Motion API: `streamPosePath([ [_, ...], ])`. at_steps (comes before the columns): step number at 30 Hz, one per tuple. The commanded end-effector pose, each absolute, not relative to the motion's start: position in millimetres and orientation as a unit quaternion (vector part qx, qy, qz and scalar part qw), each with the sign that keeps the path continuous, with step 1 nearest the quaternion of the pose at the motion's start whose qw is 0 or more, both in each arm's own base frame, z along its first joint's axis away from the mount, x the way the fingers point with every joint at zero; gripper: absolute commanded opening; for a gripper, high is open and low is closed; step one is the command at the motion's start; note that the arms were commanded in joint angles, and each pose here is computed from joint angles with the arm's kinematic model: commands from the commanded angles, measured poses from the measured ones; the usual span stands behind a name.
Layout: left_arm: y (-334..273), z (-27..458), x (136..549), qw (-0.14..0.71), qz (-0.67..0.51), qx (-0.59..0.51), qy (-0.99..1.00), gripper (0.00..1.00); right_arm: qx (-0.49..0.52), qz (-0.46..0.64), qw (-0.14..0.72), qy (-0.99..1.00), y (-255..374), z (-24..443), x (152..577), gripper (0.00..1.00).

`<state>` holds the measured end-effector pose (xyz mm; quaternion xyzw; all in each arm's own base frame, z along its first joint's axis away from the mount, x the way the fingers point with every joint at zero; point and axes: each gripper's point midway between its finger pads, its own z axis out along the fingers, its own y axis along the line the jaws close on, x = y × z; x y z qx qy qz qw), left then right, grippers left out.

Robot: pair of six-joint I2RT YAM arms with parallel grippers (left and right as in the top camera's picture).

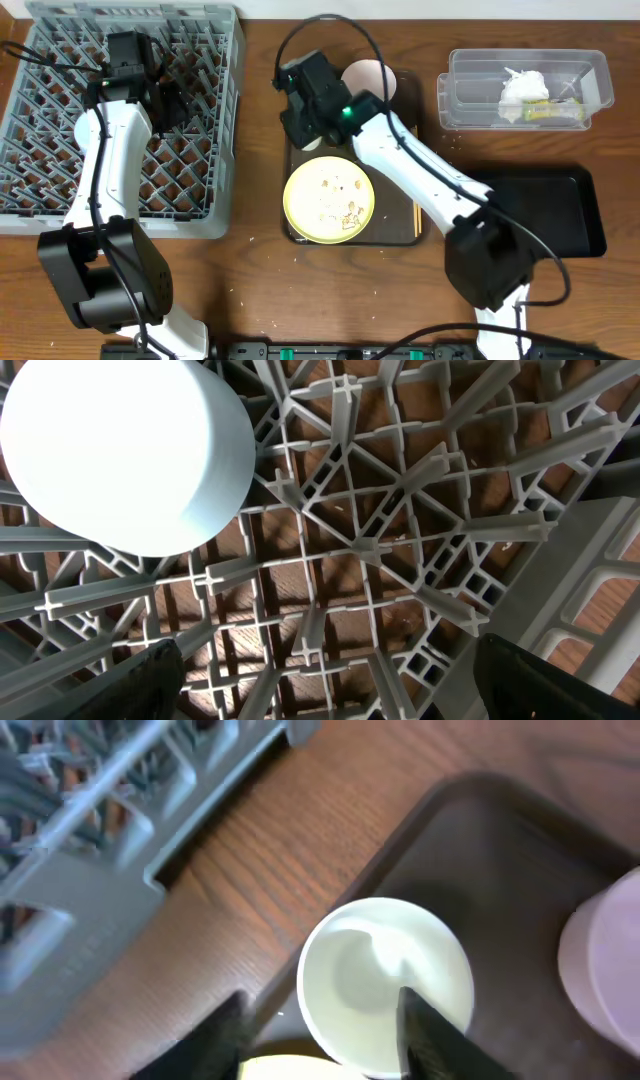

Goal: Sort waste into correct bins and load items into the dishwasher

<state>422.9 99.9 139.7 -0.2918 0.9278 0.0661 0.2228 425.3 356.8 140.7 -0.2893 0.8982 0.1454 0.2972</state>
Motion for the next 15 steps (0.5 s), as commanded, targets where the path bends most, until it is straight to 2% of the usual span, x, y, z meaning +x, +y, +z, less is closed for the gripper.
streamPosePath([
  [1,102,147,423,0.232,0.066,-0.298,0.924,0.93,-0.250,0.168,0.328,0.895,351,183,430,0.83],
  [2,102,147,423,0.232,0.066,-0.298,0.924,0.93,-0.237,0.173,0.333,0.896,347,191,432,0.99],
  [7,103,149,428,0.241,0.065,-0.298,0.921,0.93,-0.141,0.196,0.371,0.897,300,246,450,0.99],
  [15,104,155,440,0.268,0.061,-0.299,0.914,0.94,-0.039,0.172,0.432,0.885,181,325,458,0.99],
])
